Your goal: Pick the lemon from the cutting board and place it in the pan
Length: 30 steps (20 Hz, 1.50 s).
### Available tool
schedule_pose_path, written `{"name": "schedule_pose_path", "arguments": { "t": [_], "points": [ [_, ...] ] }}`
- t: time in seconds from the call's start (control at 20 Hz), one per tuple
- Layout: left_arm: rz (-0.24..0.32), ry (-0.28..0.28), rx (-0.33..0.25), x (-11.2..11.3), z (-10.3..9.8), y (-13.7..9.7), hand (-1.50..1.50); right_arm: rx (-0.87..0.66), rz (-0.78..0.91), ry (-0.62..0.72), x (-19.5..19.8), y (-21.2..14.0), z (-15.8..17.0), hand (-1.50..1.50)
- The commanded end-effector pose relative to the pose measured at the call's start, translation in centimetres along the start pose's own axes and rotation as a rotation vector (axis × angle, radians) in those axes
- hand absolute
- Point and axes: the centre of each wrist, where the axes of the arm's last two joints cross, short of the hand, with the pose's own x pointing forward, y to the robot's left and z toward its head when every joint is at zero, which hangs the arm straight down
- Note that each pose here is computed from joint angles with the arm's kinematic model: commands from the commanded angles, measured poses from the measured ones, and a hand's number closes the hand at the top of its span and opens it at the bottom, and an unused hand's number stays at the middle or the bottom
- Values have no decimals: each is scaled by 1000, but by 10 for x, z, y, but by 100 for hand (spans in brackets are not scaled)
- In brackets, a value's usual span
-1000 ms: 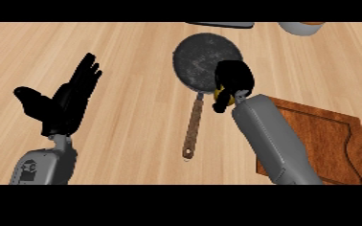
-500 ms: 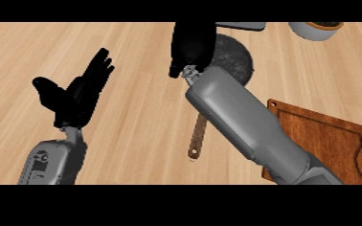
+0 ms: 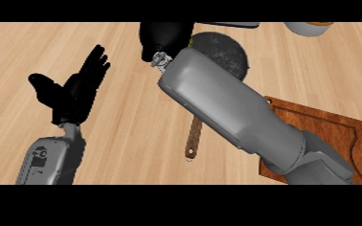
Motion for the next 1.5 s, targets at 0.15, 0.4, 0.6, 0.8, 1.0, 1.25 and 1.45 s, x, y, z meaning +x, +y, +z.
{"name": "schedule_pose_path", "arguments": {
  "t": [0.15,0.4,0.6,0.8,1.0,1.25,1.45],
  "points": [
    [-7,11,53,-13,7,16,0,-34,-98,192,8,0,-9,150],
    [13,19,84,-9,9,12,0,-77,-157,199,-6,26,-14,150],
    [1,22,108,-11,26,39,0,-59,-167,202,-34,60,-26,150],
    [3,18,120,-5,28,42,0,-52,-188,166,-63,83,-44,150],
    [-2,9,91,-9,26,40,0,-33,-244,136,-78,125,-38,150],
    [7,15,100,-13,21,32,0,2,-240,141,-98,154,-39,150],
    [11,2,81,11,19,23,0,135,-232,260,-118,177,-36,150]
  ]
}}
